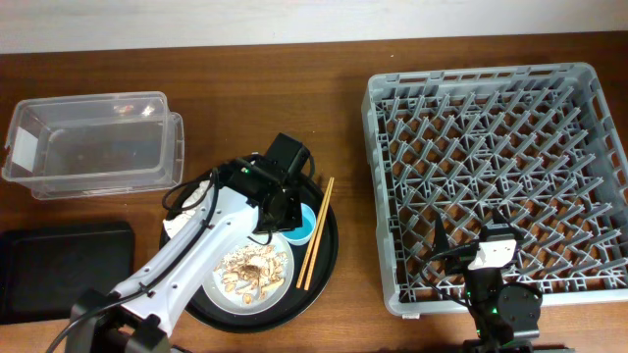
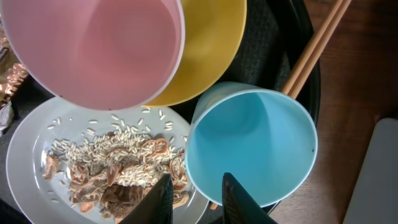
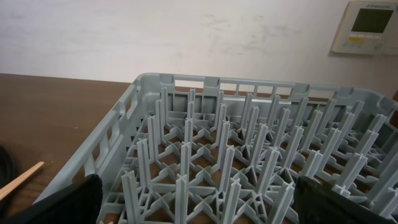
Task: Sort waste into correct bins and load items into the dishwasher rack
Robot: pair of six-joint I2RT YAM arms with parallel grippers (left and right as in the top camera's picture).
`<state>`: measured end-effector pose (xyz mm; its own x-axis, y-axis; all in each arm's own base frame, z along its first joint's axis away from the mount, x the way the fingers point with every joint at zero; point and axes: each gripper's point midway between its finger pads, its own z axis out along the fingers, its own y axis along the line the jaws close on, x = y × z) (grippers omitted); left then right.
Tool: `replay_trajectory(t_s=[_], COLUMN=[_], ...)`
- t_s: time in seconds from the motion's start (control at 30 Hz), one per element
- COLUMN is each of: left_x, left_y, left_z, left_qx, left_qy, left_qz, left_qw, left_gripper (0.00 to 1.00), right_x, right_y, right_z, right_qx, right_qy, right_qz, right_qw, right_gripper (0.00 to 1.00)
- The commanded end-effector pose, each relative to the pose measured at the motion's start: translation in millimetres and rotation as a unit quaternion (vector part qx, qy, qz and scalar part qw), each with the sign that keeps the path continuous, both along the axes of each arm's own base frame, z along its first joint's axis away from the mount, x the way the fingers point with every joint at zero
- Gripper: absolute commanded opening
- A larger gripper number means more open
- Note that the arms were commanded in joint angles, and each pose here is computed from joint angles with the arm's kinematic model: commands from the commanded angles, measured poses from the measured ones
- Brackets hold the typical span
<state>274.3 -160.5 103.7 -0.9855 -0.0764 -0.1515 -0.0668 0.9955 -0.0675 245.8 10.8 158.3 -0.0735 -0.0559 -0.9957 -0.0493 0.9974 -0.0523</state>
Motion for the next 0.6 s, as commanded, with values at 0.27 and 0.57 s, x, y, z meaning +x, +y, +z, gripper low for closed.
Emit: replay_trajectory(t_s=[0.27, 0.57], left_x=[-9.0, -7.4], left_y=[4.2, 3.3], left_z=[-35.9, -39.8], left_qx=[0.007, 0.008], left_qy=[0.024, 0.025], left_qz=[0.01, 0.01], left_qw=[1.0, 1.0], left_gripper=[0.24, 0.25], right_x=[0.0, 0.0], right_y=[-0.3, -0.3], right_z=[-2.8, -2.8], right_qx=[0.0, 0.0], right_qy=[0.001, 0.001], right_qz=[-0.001, -0.001], right_qw=[1.0, 1.0], right_gripper=[0.98, 0.98])
